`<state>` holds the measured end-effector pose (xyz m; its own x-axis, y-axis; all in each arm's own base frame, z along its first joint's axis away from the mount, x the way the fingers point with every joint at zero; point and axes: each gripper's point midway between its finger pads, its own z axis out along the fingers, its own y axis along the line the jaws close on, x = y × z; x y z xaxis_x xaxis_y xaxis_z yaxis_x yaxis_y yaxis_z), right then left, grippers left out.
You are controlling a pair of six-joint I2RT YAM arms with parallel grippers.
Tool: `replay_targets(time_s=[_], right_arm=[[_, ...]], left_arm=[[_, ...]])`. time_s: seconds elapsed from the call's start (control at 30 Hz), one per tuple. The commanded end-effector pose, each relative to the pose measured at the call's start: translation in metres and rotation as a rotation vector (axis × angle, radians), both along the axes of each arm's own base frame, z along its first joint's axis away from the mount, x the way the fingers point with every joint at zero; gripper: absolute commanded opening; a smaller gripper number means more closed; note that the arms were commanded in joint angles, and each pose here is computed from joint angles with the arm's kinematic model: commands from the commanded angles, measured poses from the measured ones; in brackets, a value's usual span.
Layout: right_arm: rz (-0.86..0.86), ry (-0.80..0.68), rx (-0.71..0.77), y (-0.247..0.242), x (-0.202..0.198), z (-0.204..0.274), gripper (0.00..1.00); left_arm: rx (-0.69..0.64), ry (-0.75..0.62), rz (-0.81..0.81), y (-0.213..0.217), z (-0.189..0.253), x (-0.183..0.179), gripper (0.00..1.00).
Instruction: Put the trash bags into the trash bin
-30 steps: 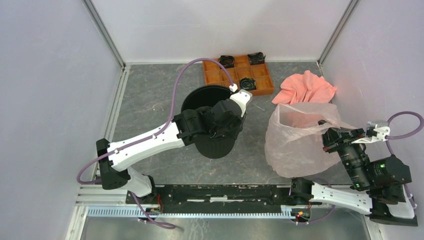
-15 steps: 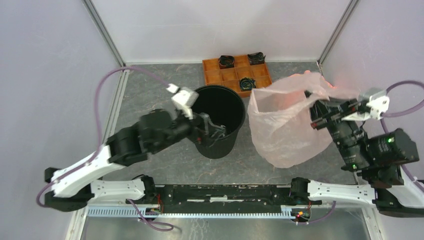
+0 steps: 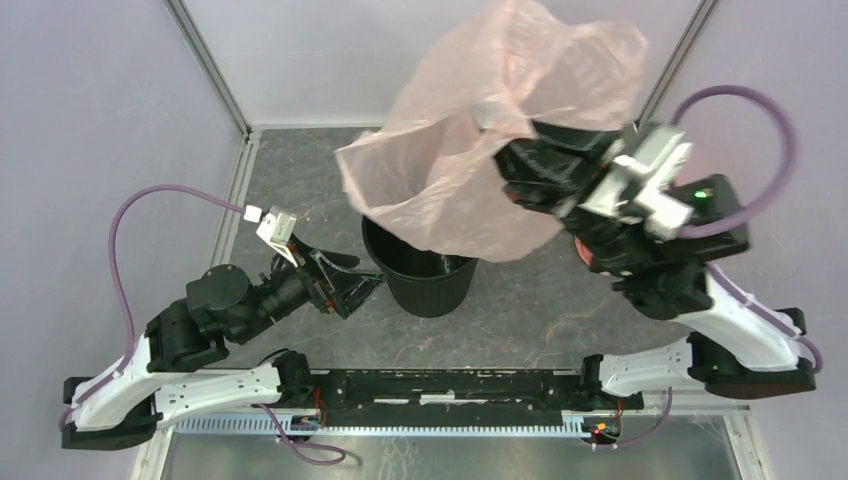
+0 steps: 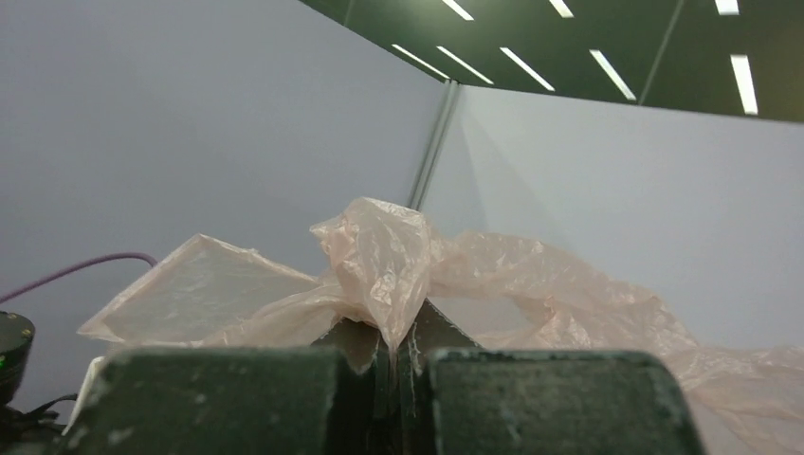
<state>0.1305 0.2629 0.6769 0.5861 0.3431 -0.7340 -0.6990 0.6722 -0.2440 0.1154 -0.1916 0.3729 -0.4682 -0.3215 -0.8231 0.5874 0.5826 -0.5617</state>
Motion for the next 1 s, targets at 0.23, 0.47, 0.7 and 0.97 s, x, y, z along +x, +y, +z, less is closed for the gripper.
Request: replay_targets(time_s=[0.23, 0.47, 0.7, 0.97], right_arm=[[-0.049, -0.162, -0.264, 0.022, 0.011, -0.107, 0.0], [-0.062, 0.036, -0.15, -0.04, 0.009, -0.178, 0.0], [-0.117, 0.097, -0.209, -0.043, 0.02, -0.206, 0.0], [-0.094, 0.12, -0.233, -0.054, 0.013, -0.224, 0.0]], left_arm=[[-0.018, 0.133, 0.047, 0.016, -0.042, -0.006, 1.0], [0.039, 0.212, 0.222, 0.05, -0.06, 0.006, 0.98], [0.203, 0.185, 0.388, 0.049, -0.046, 0.036, 0.95], [0.395, -0.004, 0.574, 0.054, 0.048, 0.076, 0.85]])
